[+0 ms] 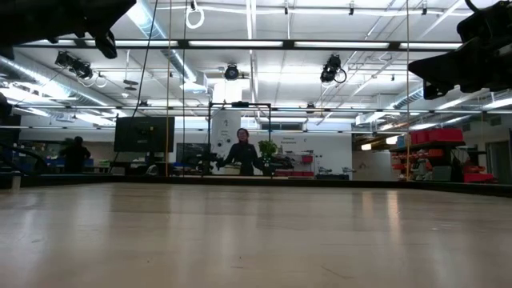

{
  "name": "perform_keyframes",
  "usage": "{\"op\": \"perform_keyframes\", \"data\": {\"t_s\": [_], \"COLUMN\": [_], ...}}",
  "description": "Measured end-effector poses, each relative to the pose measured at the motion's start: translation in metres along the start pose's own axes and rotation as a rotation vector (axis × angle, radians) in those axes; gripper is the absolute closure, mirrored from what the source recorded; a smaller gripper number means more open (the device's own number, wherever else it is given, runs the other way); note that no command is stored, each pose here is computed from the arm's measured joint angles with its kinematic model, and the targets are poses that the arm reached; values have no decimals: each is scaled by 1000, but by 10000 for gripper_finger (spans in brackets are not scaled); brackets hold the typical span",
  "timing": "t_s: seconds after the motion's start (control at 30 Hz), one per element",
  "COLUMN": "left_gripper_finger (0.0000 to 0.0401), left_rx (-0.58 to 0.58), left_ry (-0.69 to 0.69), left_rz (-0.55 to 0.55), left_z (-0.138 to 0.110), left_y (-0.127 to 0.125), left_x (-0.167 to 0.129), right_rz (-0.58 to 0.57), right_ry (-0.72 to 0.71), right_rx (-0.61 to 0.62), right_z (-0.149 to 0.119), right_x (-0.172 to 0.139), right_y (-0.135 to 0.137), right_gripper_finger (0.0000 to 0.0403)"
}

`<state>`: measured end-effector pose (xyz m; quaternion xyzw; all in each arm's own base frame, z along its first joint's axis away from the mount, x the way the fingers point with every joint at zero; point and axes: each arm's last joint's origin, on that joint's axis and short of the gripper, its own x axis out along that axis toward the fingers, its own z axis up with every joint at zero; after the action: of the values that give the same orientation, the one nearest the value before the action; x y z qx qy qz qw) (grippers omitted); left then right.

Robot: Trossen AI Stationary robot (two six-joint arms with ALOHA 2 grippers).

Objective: Pick & Place Garden tools in Gardening bag
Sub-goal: Return to Home Position

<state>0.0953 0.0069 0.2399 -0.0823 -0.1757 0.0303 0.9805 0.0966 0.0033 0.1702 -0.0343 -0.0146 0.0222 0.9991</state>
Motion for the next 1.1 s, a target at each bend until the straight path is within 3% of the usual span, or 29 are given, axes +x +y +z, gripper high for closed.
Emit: {"op": "perform_keyframes", "data": {"t_s": [1.1], "left_gripper_finger": [380], "left_rx": [-43], "left_ry": [-60], "left_rz": [-55], "left_z": [-3], "left_y": [-3], "left_x": [-17], "right_rz": [0], "right_ry": [0], "right_rx": [0], "right_z": [0], "right_x": [0], "right_y": [0], "right_gripper_finger": [382]}}
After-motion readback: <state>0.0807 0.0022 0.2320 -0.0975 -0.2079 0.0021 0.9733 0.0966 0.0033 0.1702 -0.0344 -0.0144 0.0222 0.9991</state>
